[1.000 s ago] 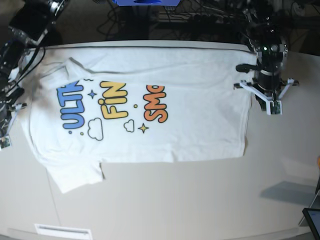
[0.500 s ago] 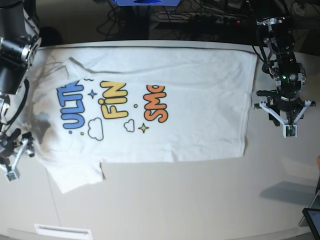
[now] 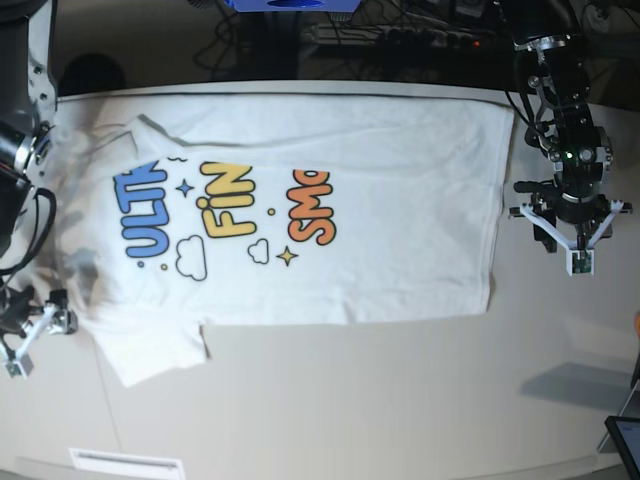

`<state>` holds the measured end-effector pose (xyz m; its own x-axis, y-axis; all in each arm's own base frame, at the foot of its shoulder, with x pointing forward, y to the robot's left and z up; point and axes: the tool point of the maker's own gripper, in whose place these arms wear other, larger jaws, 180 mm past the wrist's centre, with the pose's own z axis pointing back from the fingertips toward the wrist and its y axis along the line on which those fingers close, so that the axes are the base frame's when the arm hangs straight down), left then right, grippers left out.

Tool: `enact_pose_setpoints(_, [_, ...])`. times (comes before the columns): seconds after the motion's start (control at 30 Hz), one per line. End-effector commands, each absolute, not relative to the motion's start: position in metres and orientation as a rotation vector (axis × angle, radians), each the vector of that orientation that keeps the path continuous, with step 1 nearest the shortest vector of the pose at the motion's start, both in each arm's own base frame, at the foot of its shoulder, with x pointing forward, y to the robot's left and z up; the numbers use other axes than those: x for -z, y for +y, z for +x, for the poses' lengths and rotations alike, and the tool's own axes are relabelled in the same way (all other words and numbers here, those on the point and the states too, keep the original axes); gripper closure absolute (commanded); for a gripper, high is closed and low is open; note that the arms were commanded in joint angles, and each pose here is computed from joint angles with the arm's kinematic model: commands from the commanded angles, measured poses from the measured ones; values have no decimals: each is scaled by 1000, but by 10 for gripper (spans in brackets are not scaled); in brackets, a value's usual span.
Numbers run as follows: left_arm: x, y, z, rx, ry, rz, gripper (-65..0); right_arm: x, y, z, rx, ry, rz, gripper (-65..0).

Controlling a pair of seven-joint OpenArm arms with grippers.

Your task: Fold the T-shirt properly

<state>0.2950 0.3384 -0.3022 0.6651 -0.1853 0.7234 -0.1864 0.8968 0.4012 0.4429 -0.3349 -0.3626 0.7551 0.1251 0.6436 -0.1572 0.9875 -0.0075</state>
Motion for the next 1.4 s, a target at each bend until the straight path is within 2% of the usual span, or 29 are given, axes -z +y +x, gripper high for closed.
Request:
enact_pose_setpoints(0.0, [286, 342, 302, 8, -897, 498, -291, 336, -341, 460, -143, -775, 42, -534])
enact_pose_setpoints(0.7, [289, 344, 301, 7, -889, 498, -291, 385, -320, 446, -67, -707, 175, -530])
enact_pose_setpoints(1.07, [290, 344, 299, 9, -884, 499, -291, 399, -286, 447, -95, -693, 224, -527])
enact_pose_setpoints(1.2, [284, 360, 293, -36, -887, 526, -291, 398, -286, 448, -94, -694, 224, -522])
enact_pose_setpoints(1.37, [277, 377, 286, -84, -892, 555, -291, 401, -285, 446, -126, -675, 208, -395])
